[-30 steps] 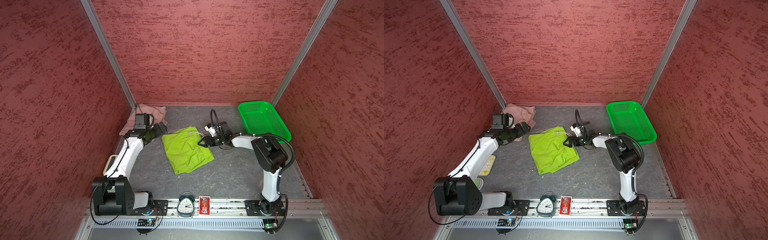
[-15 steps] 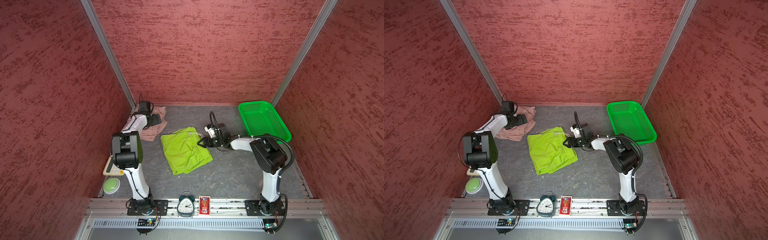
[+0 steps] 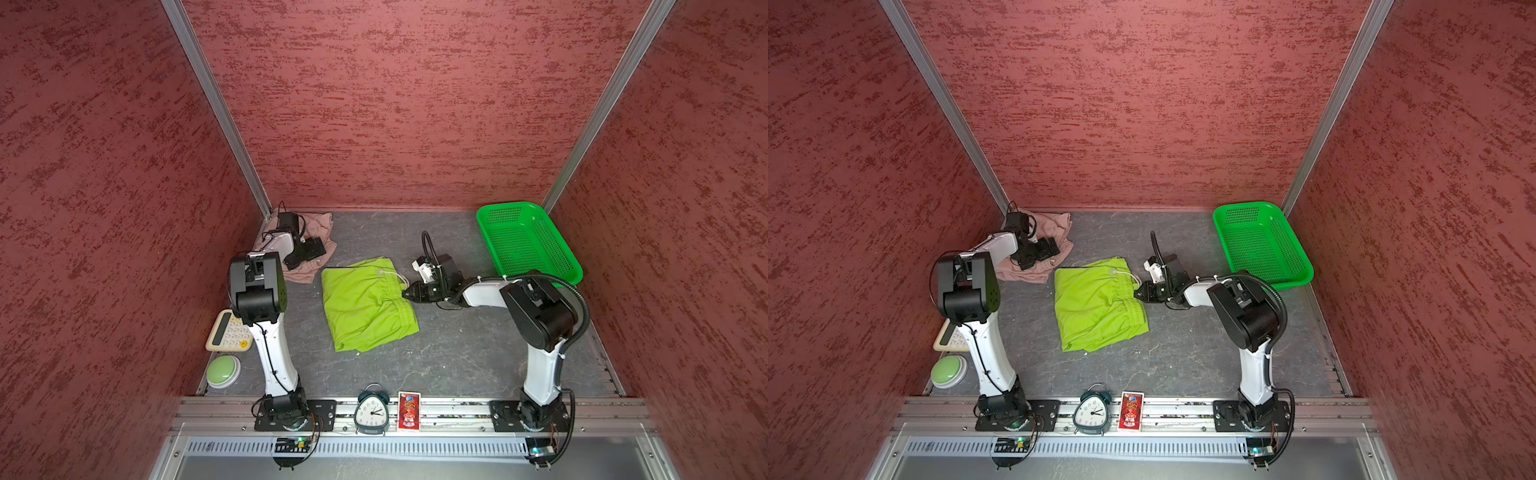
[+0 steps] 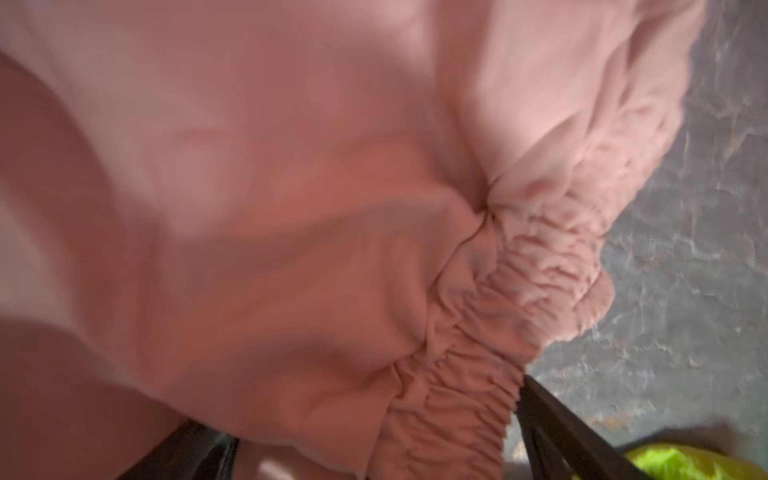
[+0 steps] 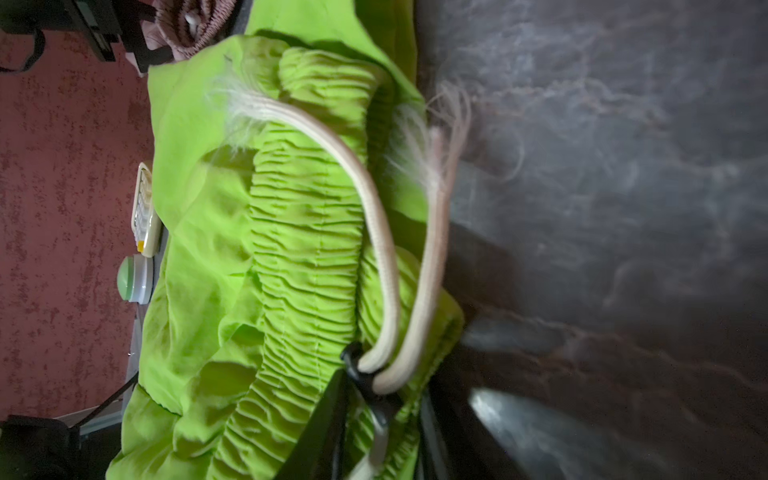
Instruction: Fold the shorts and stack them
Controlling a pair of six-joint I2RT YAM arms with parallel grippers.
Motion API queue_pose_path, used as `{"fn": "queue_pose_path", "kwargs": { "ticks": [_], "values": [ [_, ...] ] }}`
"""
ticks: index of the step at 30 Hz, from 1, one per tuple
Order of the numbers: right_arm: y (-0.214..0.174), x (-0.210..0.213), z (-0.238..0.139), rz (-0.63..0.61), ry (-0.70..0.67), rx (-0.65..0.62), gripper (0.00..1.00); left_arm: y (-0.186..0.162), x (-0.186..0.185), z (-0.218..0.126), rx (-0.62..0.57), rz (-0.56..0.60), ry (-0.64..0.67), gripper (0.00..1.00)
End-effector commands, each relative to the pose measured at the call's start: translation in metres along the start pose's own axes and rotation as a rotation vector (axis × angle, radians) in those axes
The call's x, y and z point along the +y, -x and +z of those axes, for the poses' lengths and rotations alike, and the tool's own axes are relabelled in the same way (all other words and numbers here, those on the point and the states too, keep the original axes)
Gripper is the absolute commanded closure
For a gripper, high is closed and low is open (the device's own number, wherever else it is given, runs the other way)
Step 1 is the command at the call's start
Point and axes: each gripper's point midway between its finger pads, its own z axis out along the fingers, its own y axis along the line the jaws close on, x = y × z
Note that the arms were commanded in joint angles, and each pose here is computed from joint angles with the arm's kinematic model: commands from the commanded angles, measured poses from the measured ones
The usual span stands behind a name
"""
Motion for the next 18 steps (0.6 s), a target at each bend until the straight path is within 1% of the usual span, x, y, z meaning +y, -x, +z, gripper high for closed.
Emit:
{"fn": "queue_pose_path", "kwargs": {
  "ticks": [1,2,3,4,5,9,13,18],
  "values": [
    [-0.001,-0.006,-0.013,0.029,-0.04,-0.014,0.87,-0.032,-0.022,0.005,0.096,-0.075,-0.149,0.01],
    [0.0,-0.008,-0.017,0.032,-0.043,-0.022,0.93,-0.036,-0.024,0.005,0.1,-0.083,-0.168,0.01],
    [0.001,-0.01,-0.02,0.035,-0.045,-0.03,0.96,-0.042,-0.026,0.005,0.104,-0.092,-0.185,0.0],
    [0.0,-0.012,-0.024,0.039,-0.051,-0.031,0.99,-0.046,-0.03,0.005,0.104,-0.094,-0.201,0.01],
    [0.0,-0.016,-0.028,0.042,-0.061,-0.033,1.0,-0.051,-0.034,0.005,0.108,-0.092,-0.212,0.01],
    [0.0,-0.032,-0.054,0.058,-0.102,-0.052,1.0,-0.08,-0.065,0.008,0.155,-0.022,-0.258,0.01],
    [-0.004,-0.051,-0.087,0.07,-0.169,-0.074,1.0,-0.107,-0.096,0.011,0.202,0.054,-0.298,0.01],
    [-0.017,-0.071,-0.123,0.093,-0.258,-0.079,1.0,-0.135,-0.124,0.005,0.248,0.129,-0.316,0.01]
  ]
}}
